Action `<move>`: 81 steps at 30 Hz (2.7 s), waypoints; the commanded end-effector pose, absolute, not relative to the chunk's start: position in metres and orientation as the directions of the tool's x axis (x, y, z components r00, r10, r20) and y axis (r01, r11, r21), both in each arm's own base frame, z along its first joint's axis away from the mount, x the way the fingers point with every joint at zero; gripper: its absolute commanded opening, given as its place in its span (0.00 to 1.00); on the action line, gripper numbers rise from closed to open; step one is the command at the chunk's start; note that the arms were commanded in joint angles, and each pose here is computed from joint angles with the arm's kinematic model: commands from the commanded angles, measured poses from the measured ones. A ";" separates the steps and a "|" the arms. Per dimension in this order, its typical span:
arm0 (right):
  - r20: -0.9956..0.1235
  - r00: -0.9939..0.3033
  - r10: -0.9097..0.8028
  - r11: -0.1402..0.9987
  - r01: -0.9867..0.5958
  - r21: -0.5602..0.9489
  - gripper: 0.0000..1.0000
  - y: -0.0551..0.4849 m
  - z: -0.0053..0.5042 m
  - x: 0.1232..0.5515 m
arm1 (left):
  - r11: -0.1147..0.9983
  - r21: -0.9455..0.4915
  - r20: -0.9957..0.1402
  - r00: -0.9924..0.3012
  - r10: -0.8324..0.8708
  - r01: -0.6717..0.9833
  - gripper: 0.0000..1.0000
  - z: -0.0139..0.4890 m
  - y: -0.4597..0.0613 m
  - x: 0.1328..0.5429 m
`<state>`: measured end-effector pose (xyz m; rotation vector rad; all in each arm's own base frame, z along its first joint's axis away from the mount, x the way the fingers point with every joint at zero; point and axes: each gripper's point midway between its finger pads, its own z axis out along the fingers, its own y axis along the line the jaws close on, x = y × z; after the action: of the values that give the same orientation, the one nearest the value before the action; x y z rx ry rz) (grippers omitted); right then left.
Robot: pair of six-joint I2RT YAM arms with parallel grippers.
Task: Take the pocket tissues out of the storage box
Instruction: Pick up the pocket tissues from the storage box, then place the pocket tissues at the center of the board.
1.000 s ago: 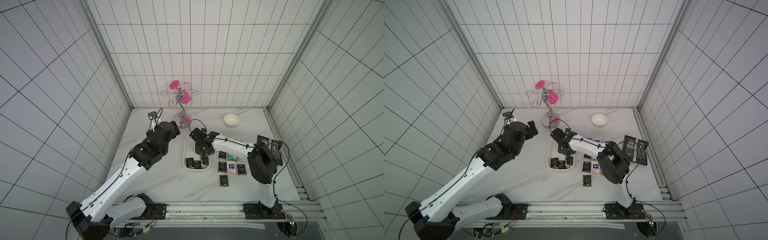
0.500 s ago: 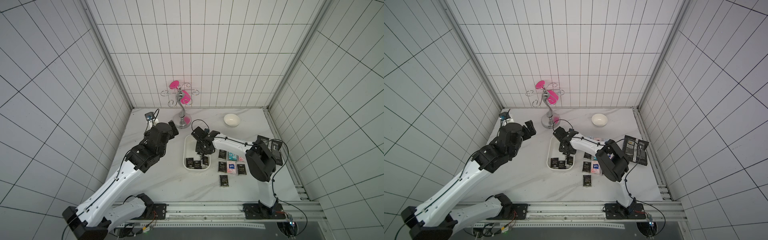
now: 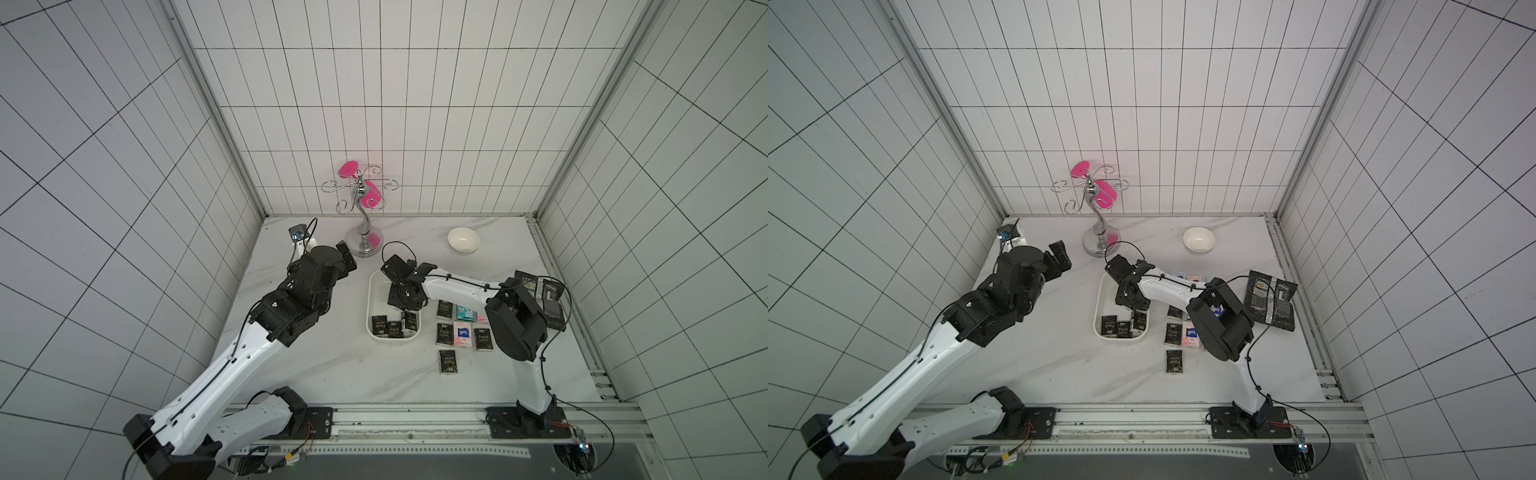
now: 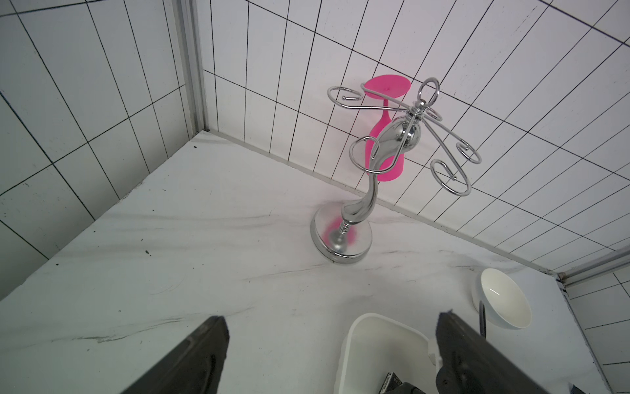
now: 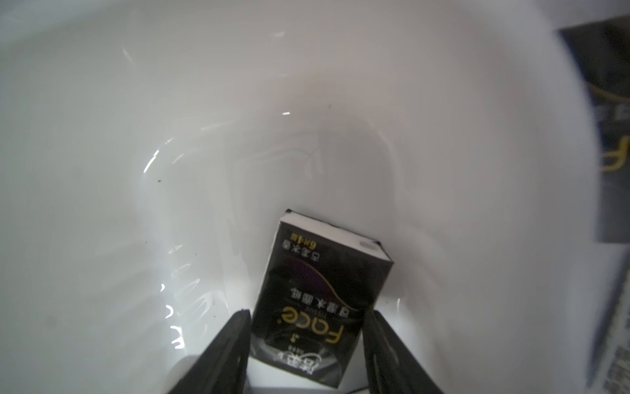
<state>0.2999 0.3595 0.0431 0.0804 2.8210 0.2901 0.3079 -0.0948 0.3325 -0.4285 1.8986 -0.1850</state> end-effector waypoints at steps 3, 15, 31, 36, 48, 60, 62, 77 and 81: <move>-0.317 -0.948 0.018 0.983 -0.040 0.176 0.56 0.368 0.044 0.307 | 0.920 -0.336 -0.878 -0.288 -0.383 -0.201 0.98 0.340 -0.092 0.305; -0.408 -0.913 -0.025 0.988 -0.085 0.129 0.56 0.359 0.074 0.304 | 0.922 -0.331 -0.877 -0.295 -0.379 -0.202 0.98 0.339 -0.096 0.310; -0.313 -0.949 0.026 0.986 -0.028 0.167 0.58 0.356 0.036 0.316 | 0.932 -0.305 -0.886 -0.300 -0.353 -0.196 0.99 0.346 -0.100 0.316; -0.305 -0.952 0.018 0.981 -0.042 0.188 0.59 0.366 0.033 0.319 | 0.934 -0.296 -0.888 -0.302 -0.346 -0.200 0.98 0.347 -0.099 0.316; -0.280 -0.960 0.014 0.973 -0.051 0.224 0.46 0.380 0.027 0.320 | 0.931 -0.297 -0.891 -0.289 -0.350 -0.212 0.98 0.346 -0.094 0.312; -0.320 -0.947 -0.032 0.969 -0.109 0.223 0.40 0.383 0.045 0.323 | 0.928 -0.306 -0.887 -0.290 -0.358 -0.212 0.99 0.345 -0.094 0.312; -0.351 -0.936 -0.039 0.965 -0.127 0.230 0.40 0.384 0.061 0.323 | 0.929 -0.301 -0.887 -0.294 -0.355 -0.214 0.98 0.344 -0.095 0.313; -0.483 -0.874 0.052 0.938 -0.123 0.324 0.40 0.313 0.150 0.314 | 0.930 -0.284 -0.896 -0.281 -0.344 -0.234 0.98 0.345 -0.091 0.316; -0.456 -0.884 0.098 0.938 -0.071 0.340 0.40 0.276 0.137 0.310 | 0.928 -0.290 -0.891 -0.289 -0.351 -0.234 0.98 0.341 -0.094 0.318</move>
<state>0.3135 0.2981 0.1560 -0.0057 2.5744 0.5172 0.3165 -0.0946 0.3397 -0.4208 1.8887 -0.1293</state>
